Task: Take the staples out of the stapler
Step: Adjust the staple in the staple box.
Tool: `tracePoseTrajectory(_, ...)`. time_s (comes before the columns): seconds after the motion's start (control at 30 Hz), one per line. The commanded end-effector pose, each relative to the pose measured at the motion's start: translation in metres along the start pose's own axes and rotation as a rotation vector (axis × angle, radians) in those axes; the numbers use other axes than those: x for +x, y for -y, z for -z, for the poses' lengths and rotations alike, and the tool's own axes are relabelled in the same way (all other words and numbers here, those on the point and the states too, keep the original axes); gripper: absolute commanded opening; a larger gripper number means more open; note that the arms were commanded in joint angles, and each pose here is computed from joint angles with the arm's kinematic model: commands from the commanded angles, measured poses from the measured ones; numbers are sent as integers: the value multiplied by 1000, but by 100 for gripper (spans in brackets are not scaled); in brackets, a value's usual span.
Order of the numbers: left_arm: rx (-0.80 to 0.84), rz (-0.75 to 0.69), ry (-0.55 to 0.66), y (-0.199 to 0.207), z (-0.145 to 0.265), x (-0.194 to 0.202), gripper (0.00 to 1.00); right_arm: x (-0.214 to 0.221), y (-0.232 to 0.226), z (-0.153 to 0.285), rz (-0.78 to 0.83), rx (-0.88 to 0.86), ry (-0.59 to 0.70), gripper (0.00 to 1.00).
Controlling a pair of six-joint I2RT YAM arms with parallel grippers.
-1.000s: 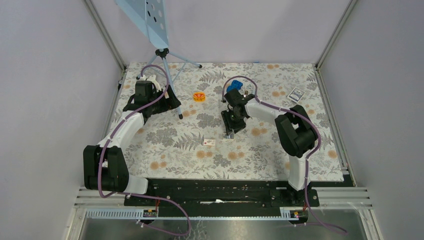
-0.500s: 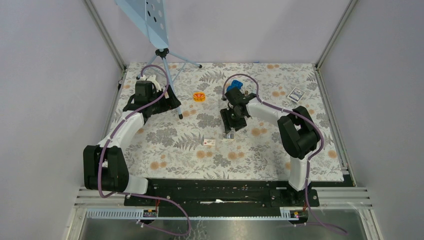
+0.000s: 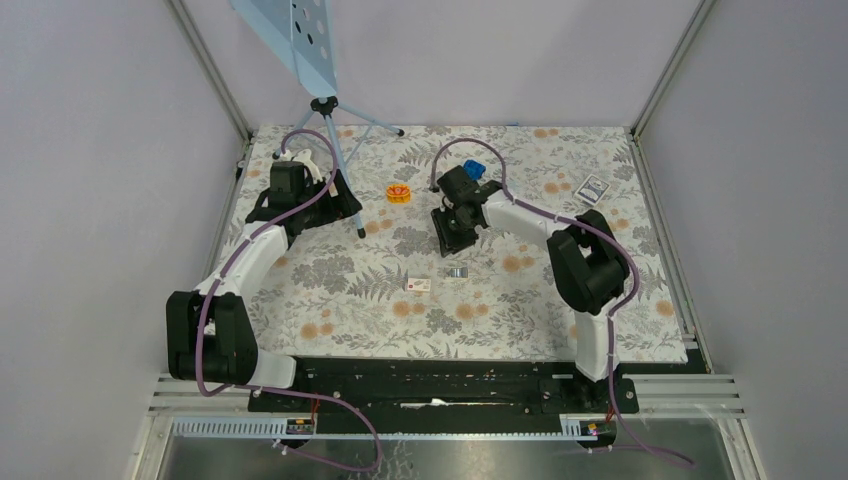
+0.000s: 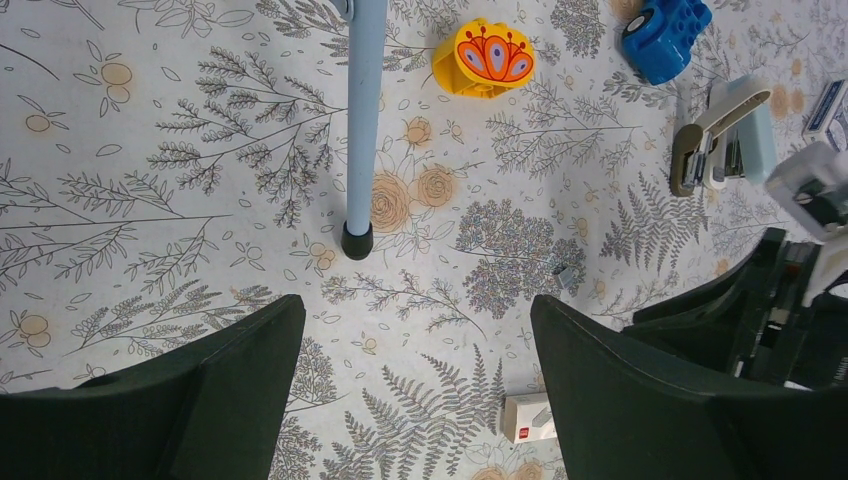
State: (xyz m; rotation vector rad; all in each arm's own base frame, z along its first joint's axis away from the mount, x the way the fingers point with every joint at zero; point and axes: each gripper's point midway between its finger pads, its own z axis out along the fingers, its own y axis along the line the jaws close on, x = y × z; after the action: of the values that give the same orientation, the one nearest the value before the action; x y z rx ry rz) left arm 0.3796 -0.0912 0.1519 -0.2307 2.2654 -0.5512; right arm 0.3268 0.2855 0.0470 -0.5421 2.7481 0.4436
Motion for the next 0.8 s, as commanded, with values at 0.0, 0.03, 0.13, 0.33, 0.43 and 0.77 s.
tracePoseTrajectory(0.0, 50, -18, 71, 13, 9, -18, 88, -2, -17, -12, 35, -41, -21, 37)
tracePoseTrajectory(0.03, 50, -18, 72, 13, 9, -18, 88, 0, -18, -16, 39, -45, -30, 36)
tracePoseTrajectory(0.13, 49, -18, 73, 13, 9, -18, 88, 4, -21, -24, 50, -52, -52, 36)
tracePoseTrajectory(0.33, 49, -18, 73, 13, 9, -18, 88, 16, -24, -28, 74, -55, -96, 36)
tracePoseTrajectory(0.43, 50, -18, 73, 13, 9, -18, 88, 24, -26, -27, 88, -69, -119, 36)
tracePoseTrajectory(0.77, 52, -17, 69, 13, 8, -16, 88, 45, -32, -16, 131, -110, -164, 35)
